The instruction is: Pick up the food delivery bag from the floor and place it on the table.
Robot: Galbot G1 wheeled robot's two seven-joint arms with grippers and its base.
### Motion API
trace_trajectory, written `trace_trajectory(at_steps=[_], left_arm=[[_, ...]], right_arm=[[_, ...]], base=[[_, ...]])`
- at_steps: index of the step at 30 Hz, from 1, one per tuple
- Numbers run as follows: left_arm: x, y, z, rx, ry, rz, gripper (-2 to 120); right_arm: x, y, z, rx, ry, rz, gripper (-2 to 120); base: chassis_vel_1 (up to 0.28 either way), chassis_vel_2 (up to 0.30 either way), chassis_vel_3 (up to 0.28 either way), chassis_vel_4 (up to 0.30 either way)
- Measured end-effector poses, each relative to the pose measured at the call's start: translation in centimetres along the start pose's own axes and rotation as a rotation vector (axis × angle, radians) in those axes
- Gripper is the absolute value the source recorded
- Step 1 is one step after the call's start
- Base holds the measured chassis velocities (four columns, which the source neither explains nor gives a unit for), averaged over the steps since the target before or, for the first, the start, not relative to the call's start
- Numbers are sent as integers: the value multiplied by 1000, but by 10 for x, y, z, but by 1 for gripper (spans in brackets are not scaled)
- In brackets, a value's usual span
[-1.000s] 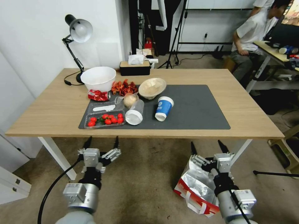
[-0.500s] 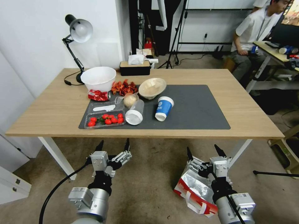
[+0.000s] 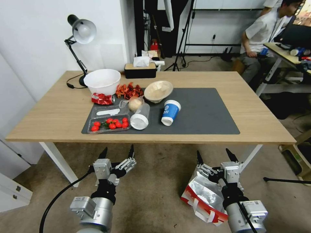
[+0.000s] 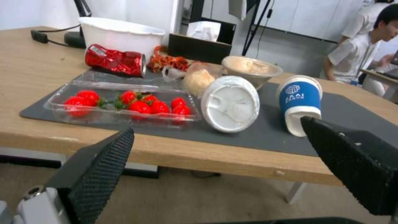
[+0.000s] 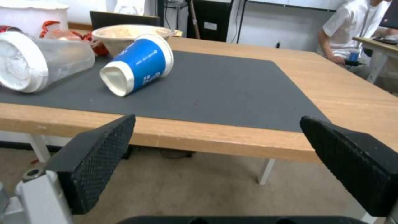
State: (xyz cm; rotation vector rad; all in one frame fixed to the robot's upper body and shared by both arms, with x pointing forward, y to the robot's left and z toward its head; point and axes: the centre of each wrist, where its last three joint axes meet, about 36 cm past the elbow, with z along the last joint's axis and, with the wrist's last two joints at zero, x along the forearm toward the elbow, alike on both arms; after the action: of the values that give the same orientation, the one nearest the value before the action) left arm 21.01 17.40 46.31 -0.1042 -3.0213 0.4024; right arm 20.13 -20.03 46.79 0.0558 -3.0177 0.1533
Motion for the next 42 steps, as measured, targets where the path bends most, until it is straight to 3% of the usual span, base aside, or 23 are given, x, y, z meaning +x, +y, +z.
trace_trajectory(at_steps=[42], left_arm=[[-1,3,-1,-18,-5,14,100]], right_arm=[[1,3,6,-3,10,-9,100]], base=[[0,0,0,0]])
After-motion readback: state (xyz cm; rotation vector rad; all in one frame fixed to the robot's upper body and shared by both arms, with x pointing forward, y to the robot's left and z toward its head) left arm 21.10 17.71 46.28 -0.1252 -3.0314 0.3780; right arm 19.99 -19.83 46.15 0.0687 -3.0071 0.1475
